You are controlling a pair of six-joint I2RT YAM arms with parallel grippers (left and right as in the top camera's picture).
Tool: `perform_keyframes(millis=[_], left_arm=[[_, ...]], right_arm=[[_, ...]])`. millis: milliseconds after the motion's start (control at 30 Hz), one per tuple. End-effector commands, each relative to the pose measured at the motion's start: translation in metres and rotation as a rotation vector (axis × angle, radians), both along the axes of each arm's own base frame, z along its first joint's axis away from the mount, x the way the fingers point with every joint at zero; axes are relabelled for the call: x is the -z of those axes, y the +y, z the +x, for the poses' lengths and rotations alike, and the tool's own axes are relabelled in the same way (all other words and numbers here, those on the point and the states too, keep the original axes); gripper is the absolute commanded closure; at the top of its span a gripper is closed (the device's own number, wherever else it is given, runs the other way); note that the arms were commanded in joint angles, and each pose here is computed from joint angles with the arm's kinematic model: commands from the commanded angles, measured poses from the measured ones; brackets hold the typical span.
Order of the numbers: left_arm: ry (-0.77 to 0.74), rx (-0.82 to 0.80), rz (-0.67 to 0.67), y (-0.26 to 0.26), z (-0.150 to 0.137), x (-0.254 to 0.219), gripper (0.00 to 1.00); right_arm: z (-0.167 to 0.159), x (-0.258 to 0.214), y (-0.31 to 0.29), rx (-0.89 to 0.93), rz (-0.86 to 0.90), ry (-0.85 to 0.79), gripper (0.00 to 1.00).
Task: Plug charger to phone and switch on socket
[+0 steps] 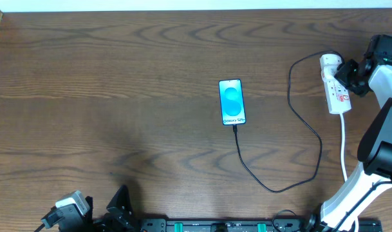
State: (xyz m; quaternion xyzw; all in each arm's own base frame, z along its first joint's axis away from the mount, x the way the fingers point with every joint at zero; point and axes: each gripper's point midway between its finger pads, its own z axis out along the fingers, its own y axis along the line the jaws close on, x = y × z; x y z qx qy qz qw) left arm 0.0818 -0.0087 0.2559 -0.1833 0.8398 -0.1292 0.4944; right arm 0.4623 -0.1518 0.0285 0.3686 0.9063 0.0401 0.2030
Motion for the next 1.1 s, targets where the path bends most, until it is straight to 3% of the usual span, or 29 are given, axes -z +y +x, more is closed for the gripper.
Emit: perform_keyframes(millis=[0,667,1067], left_arm=[[-0.005,-0.014,0.005,0.002,-0.001,0.001,0.07],[0.002,-0.014,0.005,0.002,-0.002,0.003,0.07],[0.002,-0.014,0.005,0.002,-0.002,0.003,0.07]], right_arm=[[0.013,0.017,0.045,-0.114,0.097,0.003,0.99],[0.011,0.027,0.074,-0.21,0.187,0.001,0.99],[-0.001,0.076,0.111,-0.372,0.306,0.065,0.99]])
